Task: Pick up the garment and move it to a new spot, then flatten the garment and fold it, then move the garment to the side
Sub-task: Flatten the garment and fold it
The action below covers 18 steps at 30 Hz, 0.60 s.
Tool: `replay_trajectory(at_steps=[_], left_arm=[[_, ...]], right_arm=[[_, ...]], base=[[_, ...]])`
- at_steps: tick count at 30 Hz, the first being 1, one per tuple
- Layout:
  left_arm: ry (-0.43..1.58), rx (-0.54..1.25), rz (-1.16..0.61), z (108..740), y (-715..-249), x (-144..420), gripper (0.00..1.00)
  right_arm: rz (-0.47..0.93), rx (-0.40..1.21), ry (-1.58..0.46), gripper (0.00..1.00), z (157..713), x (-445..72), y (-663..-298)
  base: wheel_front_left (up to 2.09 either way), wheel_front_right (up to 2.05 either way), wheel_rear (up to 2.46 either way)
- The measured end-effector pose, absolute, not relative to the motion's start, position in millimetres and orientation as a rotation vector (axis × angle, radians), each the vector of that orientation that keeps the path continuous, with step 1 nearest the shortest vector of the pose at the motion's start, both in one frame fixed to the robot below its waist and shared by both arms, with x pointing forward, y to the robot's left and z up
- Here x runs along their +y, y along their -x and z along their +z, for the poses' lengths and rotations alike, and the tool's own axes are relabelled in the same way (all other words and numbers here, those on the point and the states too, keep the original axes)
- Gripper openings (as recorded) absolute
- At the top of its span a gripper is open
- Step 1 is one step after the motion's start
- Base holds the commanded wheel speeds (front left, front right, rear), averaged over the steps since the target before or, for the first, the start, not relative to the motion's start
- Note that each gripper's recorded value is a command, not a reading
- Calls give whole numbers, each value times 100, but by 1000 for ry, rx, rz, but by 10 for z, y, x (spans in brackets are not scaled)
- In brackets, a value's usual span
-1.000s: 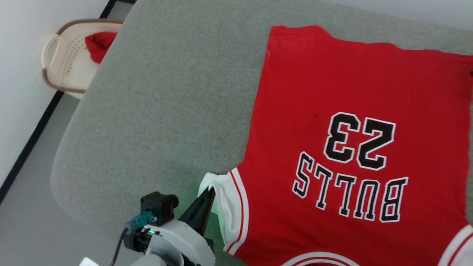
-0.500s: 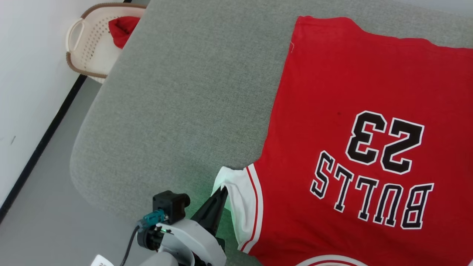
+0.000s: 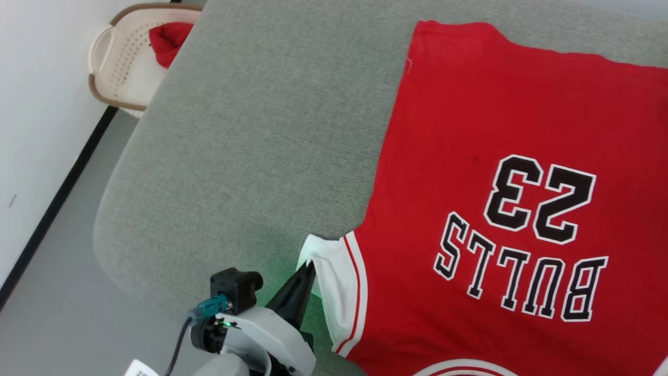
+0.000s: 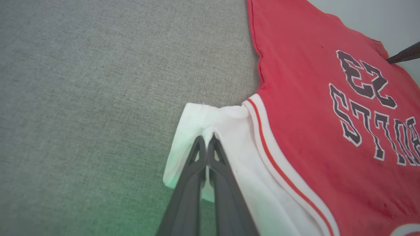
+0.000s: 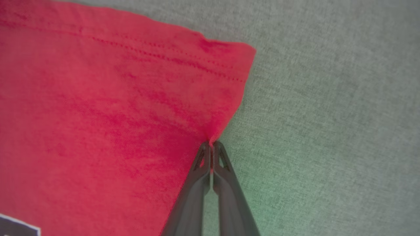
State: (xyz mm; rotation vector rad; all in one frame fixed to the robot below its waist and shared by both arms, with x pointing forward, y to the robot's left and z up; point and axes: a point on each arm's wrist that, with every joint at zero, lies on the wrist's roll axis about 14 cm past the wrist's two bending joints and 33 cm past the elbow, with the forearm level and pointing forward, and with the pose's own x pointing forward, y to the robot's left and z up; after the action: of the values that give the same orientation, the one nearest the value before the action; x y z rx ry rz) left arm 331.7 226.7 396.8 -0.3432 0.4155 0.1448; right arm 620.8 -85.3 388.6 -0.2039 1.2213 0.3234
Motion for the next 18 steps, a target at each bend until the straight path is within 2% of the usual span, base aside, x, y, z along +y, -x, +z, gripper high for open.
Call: replay_trajectory(at_steps=[10, 18], left_arm=[[324, 391, 123, 4030, -3398, 2301, 0], [301, 373, 83, 4101, -3471, 2261, 0]], right_arm=[[363, 1186, 194, 0, 4030, -825, -6010], [416, 1153, 213, 0, 4128, -1100, -5670]], base=[[0, 0, 0], [0, 0, 0]])
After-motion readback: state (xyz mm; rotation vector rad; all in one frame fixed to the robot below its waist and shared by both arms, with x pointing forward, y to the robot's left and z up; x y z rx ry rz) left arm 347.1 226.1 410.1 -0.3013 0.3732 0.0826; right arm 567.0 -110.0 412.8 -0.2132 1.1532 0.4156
